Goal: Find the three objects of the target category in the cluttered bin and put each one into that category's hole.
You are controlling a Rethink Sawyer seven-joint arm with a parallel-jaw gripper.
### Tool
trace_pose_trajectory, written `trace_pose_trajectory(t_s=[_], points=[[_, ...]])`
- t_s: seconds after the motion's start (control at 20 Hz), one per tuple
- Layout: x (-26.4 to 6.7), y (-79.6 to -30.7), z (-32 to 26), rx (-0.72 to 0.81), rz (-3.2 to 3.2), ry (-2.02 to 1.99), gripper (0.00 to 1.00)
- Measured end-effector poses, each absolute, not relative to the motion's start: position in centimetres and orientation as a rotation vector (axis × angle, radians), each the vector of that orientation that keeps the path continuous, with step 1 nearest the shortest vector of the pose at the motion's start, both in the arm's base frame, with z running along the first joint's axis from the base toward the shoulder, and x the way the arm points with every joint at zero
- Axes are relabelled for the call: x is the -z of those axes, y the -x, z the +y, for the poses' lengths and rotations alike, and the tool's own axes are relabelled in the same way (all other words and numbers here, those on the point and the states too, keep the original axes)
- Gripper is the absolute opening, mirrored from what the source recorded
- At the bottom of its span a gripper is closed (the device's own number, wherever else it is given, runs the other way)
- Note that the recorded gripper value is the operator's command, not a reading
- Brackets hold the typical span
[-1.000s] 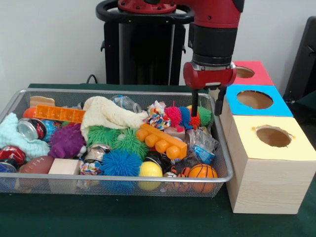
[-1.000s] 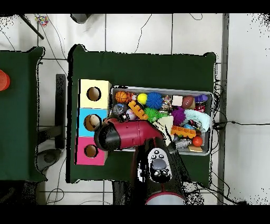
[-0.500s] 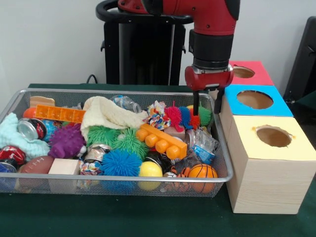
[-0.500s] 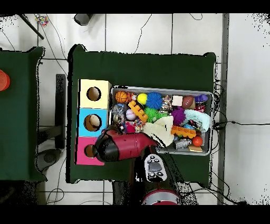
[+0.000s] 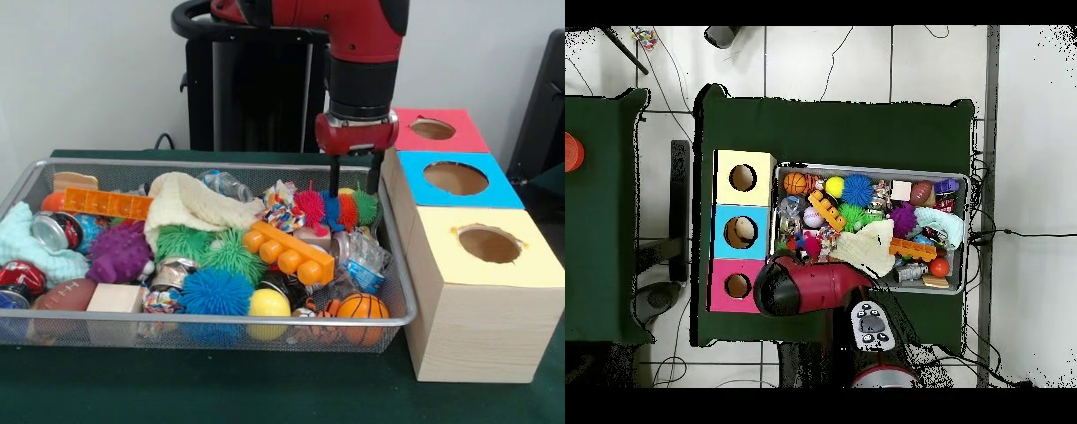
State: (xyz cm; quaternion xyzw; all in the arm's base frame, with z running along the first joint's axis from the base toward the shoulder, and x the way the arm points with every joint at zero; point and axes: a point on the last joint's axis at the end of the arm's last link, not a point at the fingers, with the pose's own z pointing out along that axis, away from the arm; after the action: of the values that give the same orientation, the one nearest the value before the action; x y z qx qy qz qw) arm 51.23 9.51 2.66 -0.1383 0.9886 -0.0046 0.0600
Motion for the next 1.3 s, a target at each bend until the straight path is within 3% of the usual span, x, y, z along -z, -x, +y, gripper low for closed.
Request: trace_pose_trajectory(t_s=[0.7,1.3], points=[[-6.5,-52.9,9.7,0.082,3.13,0.421,1.0],[-7.0,-59.1,9.7,0.095,3.06,0.376,1.0]])
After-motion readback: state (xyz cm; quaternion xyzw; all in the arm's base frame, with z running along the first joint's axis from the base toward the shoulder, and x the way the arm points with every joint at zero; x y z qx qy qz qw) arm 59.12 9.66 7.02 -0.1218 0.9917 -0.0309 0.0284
